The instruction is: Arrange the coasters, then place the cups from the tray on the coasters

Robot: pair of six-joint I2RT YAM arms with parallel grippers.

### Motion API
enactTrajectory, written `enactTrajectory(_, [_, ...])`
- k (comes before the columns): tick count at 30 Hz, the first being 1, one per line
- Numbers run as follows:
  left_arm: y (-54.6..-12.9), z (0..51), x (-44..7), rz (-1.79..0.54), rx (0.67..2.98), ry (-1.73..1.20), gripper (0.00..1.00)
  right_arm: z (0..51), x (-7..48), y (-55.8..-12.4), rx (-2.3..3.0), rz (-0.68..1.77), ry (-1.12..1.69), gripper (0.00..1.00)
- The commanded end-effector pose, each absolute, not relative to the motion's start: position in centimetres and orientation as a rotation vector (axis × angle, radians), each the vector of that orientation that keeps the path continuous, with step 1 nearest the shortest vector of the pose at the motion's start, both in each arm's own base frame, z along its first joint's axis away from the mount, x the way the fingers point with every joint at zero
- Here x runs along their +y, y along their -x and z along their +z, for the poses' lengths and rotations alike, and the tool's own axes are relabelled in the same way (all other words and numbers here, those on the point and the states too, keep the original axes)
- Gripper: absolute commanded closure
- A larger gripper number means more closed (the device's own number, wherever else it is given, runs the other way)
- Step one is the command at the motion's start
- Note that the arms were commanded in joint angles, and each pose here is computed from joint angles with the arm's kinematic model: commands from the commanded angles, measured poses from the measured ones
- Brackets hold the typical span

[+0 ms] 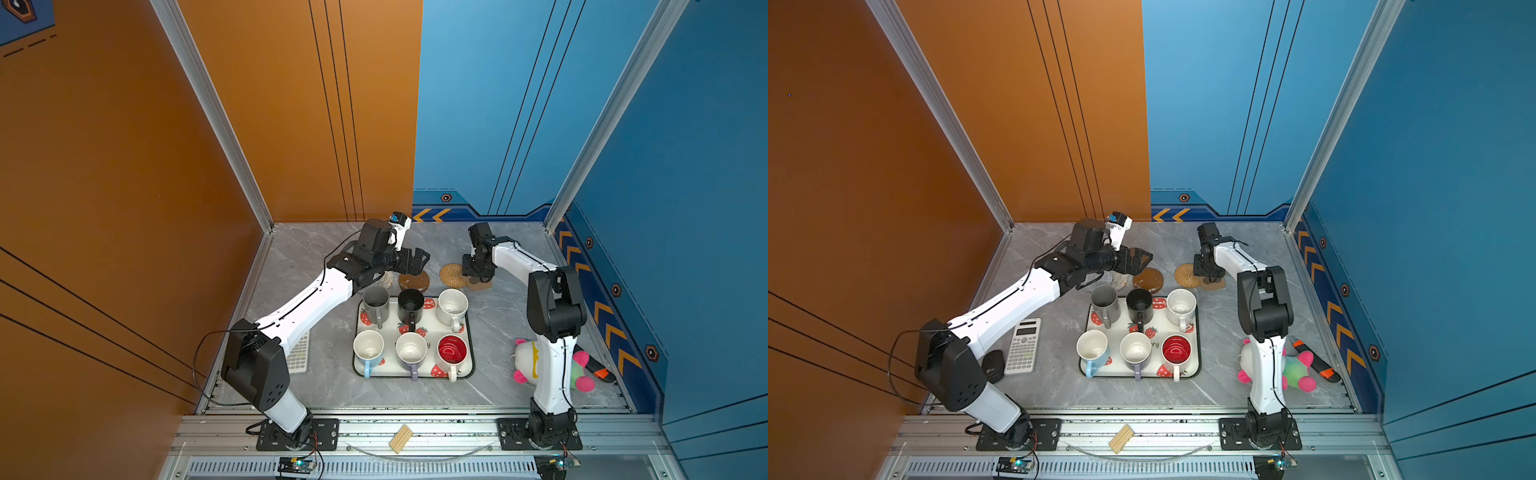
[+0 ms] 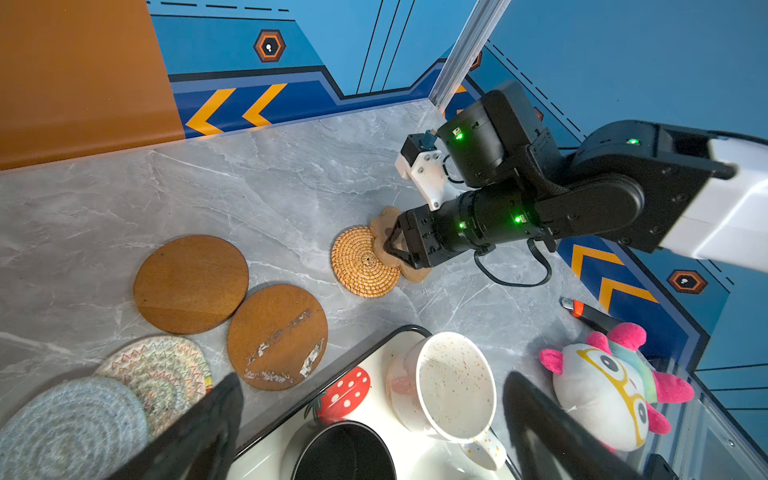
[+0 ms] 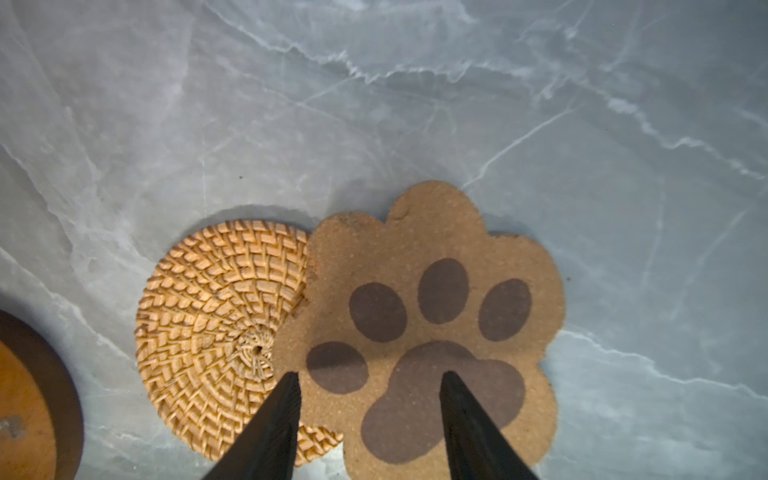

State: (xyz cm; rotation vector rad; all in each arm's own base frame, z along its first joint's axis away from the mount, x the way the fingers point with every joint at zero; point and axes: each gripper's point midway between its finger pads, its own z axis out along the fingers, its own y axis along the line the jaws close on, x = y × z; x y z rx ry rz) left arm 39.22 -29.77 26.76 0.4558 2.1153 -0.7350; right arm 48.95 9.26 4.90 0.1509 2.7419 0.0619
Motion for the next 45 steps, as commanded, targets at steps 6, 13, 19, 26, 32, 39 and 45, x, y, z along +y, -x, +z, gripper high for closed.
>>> enactTrajectory(6, [-38.9,27.8,-30.7,-0.738,2.096,-0.486,0.02,7.2,9.1,-48.2,2.694,0.131,-0.173,0.53])
enactTrajectory(13, [-38.8,28.0,-31.2,-0.742,2.092,-0.496,0.02,7.1,10.4,-47.4,2.667,0.201,-0.147,0.33])
enactTrajectory(19, [-38.7,28.4,-31.8,-0.751,2.092,-0.508,0.02,5.8,11.7,-47.5,2.686,0.177,-0.122,0.26])
enactTrajectory(26, [-38.5,28.7,-32.0,-0.749,2.089,-0.515,0.02,3.2,11.2,-47.6,2.728,0.102,-0.155,0.22])
enactTrajectory(32, [-38.4,29.2,-32.2,-0.753,2.078,-0.517,0.02,2.2,9.9,-47.4,2.744,0.065,-0.191,0.24])
enactTrajectory(39, [-38.5,28.9,-32.4,-0.753,2.084,-0.518,0.02,2.0,9.6,-47.6,2.733,0.127,-0.229,0.33])
enactTrajectory(45, [-38.5,28.8,-32.7,-0.755,2.085,-0.523,0.02,1.8,10.6,-47.8,2.737,0.190,-0.207,0.33])
